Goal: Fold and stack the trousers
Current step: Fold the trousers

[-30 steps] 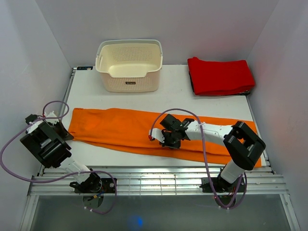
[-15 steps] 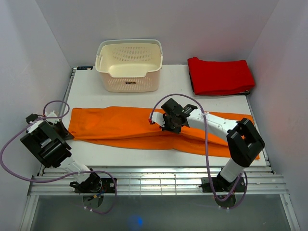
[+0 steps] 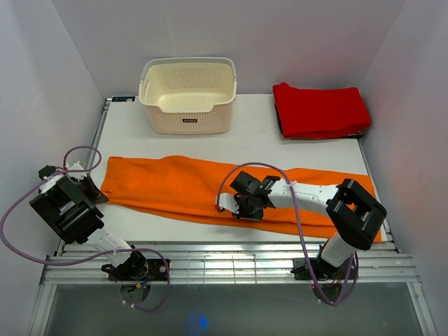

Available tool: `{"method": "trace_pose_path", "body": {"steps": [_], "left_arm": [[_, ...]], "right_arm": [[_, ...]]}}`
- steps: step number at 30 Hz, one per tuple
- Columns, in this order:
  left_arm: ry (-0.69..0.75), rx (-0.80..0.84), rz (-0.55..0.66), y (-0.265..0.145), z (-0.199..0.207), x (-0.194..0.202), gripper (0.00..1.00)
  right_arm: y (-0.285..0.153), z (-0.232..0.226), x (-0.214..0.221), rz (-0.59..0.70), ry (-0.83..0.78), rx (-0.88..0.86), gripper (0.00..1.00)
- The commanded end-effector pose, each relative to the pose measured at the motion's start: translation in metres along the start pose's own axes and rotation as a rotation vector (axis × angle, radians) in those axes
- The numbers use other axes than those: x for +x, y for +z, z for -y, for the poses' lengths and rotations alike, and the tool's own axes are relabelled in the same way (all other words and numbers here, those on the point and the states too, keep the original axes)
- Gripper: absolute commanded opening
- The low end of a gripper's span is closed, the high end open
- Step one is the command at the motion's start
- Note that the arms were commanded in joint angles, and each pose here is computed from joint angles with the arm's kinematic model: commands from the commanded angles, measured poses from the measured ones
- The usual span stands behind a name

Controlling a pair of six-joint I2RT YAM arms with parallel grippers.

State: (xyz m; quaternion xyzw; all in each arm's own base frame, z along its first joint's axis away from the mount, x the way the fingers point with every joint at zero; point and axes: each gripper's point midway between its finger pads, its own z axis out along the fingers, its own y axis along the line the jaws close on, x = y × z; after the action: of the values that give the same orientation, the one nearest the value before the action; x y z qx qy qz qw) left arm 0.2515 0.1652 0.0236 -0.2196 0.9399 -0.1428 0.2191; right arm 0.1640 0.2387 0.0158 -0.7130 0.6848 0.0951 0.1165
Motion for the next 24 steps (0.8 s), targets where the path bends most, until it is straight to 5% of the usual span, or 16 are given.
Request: {"method": "trace_pose_path", "body": {"steps": [1, 16, 17, 18, 19, 22, 23, 24], "left_arm": [[0.02, -0.176, -0.109, 0.02, -0.043, 0.031, 0.0], [0.039, -0.148, -0.069, 0.015, -0.045, 0.011, 0.01], [0.062, -0.099, -0.029, 0.01, -0.036, -0.001, 0.1], [0.086, -0.061, -0.001, 0.004, -0.028, -0.01, 0.42], [0.148, -0.025, 0.042, -0.009, -0.022, -0.026, 0.59], [0.35, 0.077, 0.27, -0.06, 0.018, -0.076, 0.95], [0.408, 0.103, 0.332, -0.076, 0.032, -0.087, 0.98], [0.498, 0.162, 0.435, -0.103, 0.06, -0.1, 0.98]], "right_arm": [[0.022, -0.001, 0.051, -0.157, 0.091, -0.001, 0.08], [0.011, 0.022, 0.061, -0.189, 0.035, 0.109, 0.08], [0.012, 0.022, 0.06, -0.184, 0.026, 0.103, 0.08], [0.015, 0.021, 0.057, -0.176, 0.017, 0.081, 0.08], [0.017, 0.021, 0.055, -0.178, 0.002, 0.071, 0.08], [0.019, 0.027, 0.044, -0.155, -0.035, 0.056, 0.1], [0.018, 0.027, 0.04, -0.146, -0.039, 0.048, 0.16], [0.014, 0.028, 0.034, -0.124, -0.056, 0.042, 0.35]]}}
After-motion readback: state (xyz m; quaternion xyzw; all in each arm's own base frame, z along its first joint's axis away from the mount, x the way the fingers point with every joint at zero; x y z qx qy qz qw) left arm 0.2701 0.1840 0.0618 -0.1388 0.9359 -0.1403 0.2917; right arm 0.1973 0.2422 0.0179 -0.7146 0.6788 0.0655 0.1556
